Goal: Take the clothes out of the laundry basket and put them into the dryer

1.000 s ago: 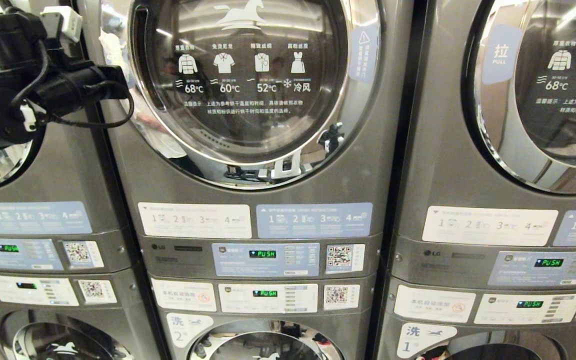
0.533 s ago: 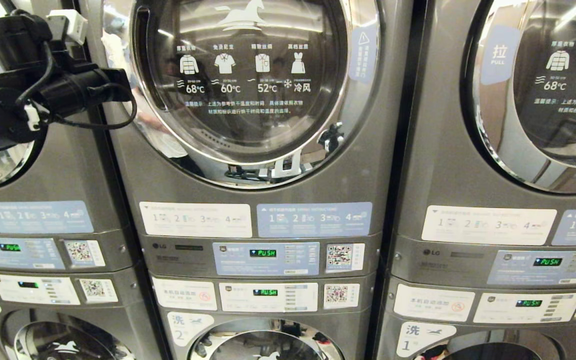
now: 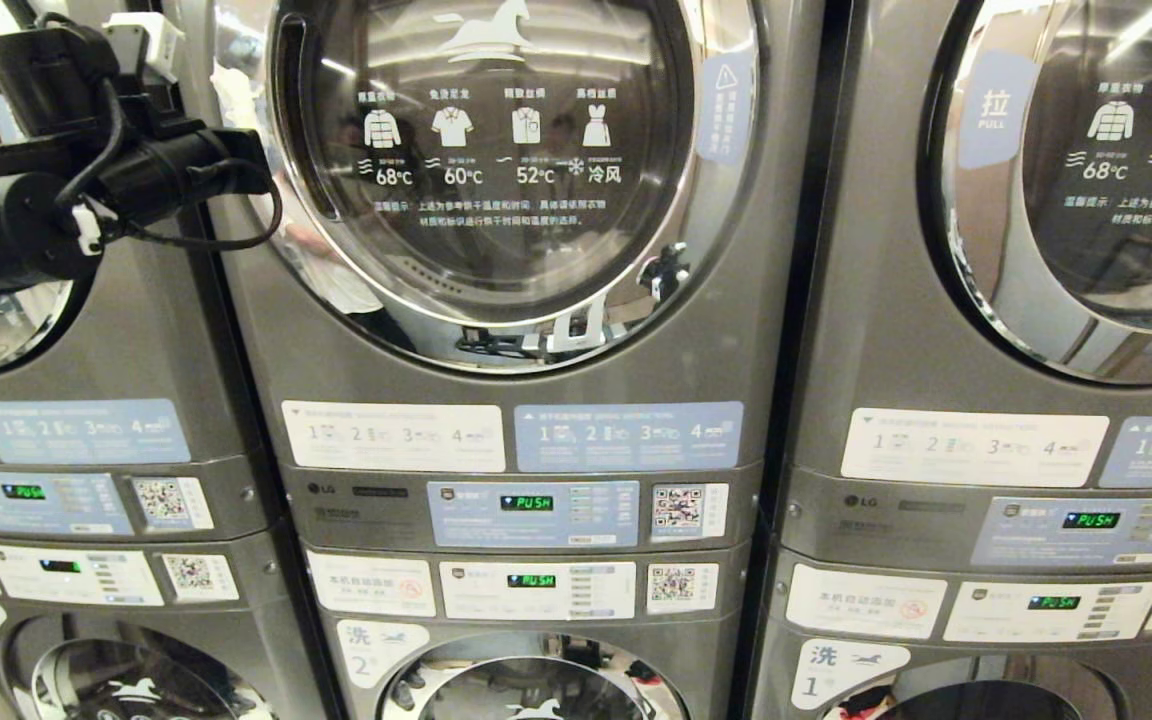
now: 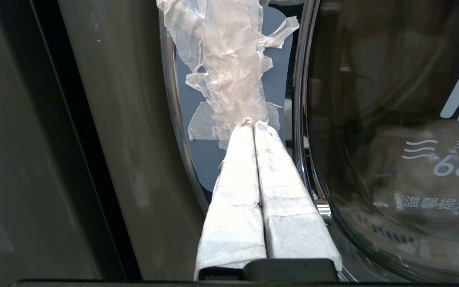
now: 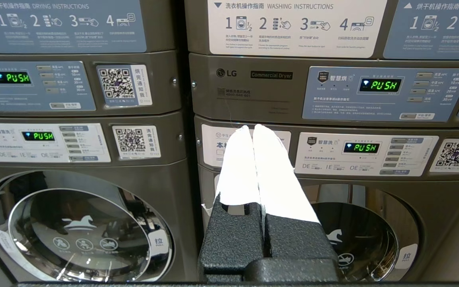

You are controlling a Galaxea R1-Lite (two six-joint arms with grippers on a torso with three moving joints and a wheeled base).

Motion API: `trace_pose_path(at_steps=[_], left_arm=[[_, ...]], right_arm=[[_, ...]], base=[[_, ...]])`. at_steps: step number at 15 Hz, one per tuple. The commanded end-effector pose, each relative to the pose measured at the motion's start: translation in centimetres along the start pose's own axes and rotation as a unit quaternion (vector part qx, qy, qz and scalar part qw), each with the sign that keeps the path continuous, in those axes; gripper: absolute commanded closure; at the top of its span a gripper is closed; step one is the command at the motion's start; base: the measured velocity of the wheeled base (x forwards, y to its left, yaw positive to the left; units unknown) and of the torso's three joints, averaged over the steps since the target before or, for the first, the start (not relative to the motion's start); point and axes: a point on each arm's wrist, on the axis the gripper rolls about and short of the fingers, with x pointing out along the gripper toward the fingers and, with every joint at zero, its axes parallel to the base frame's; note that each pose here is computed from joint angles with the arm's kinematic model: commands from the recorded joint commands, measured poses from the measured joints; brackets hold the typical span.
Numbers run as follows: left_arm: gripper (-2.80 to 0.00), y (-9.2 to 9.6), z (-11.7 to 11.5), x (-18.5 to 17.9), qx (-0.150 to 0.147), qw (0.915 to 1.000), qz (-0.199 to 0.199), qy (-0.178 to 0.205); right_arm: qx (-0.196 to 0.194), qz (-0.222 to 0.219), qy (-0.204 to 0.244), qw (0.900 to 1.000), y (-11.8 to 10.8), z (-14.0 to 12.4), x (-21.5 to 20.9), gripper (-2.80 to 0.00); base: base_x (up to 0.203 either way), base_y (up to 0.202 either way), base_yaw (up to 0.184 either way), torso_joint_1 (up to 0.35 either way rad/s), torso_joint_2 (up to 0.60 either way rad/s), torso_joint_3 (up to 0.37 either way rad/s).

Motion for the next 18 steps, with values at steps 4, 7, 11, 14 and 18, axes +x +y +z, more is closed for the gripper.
trace_pose_path(at_steps=[4,7,11,14,18], left_arm=[[0.00,-0.7,5.9,-8.5,0.002,0.9995,0.019,-0.027],[0.00,-1.4,8.7,-18.2,0.001,0.9988,0.017,-0.045],[0.00,-2.2,7.3,-31.8,0.000,0.9997,0.003,-0.023],[0.00,-3.1,1.2,-41.1,-0.001,1.0000,0.000,0.007],[0.00,-4.6,-10.7,-46.2,-0.001,0.9934,-0.001,0.115]], right_arm=[[0.000,0.000,-0.001,1.000,0.0,0.0,0.0,0.00],[0.000,0.000,0.000,1.000,0.0,0.0,0.0,0.00],[0.001,0.000,0.000,1.000,0.0,0.0,0.0,0.00],[0.000,0.000,0.000,1.000,0.0,0.0,0.0,0.00],[0.001,0.000,0.000,1.000,0.0,0.0,0.0,0.00]], base=[[0.000,0.000,0.000,0.000,0.00,0.000],[0.000,0.000,0.000,-0.002,0.01,0.006],[0.000,0.000,0.000,-0.007,0.00,0.005],[0.000,0.000,0.000,0.000,0.00,0.000],[0.000,0.000,0.000,0.000,0.00,0.000]])
